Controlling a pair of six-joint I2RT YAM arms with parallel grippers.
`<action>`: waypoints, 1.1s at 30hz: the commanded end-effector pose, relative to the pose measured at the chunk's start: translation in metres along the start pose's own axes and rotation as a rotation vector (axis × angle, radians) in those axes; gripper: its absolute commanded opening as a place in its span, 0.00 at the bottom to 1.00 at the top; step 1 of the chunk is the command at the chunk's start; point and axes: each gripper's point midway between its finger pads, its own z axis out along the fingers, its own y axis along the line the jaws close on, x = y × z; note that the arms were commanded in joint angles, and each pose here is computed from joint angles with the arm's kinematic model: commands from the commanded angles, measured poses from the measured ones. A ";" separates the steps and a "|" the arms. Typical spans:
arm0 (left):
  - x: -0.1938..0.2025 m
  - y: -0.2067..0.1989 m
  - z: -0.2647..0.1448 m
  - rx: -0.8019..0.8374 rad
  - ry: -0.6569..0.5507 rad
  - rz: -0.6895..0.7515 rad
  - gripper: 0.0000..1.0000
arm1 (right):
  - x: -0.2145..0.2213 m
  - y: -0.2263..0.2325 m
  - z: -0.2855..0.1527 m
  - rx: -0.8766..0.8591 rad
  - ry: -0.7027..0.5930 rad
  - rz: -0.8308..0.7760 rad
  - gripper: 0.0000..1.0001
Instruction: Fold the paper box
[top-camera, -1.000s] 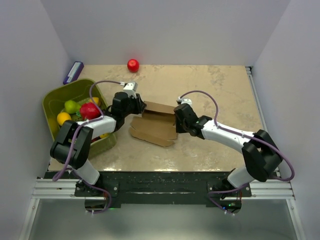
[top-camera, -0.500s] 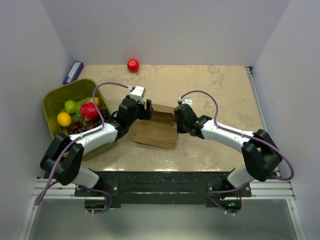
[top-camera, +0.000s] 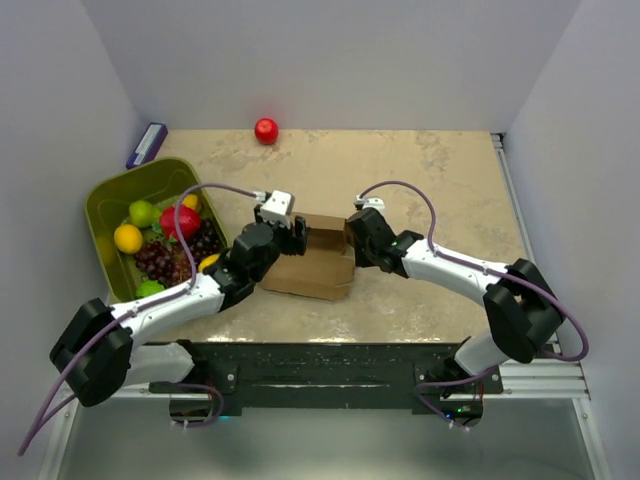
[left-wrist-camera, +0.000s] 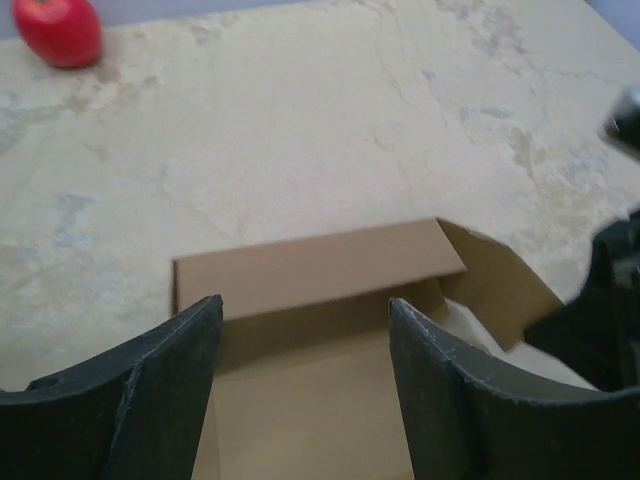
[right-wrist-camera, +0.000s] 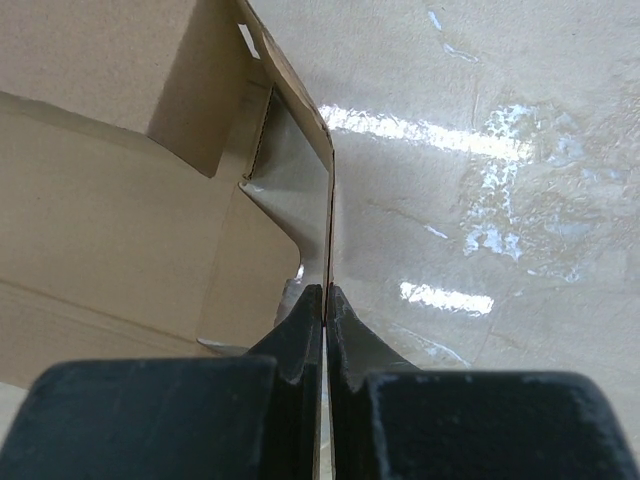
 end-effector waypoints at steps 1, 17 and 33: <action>0.062 -0.052 -0.028 0.246 0.086 -0.079 0.66 | -0.023 0.002 -0.011 0.002 -0.061 0.002 0.00; 0.215 -0.080 -0.023 0.215 0.438 0.055 0.56 | -0.029 0.015 -0.017 -0.050 -0.037 0.014 0.00; 0.205 -0.086 -0.016 0.154 0.459 0.110 0.53 | -0.031 -0.004 -0.025 0.040 -0.035 -0.006 0.00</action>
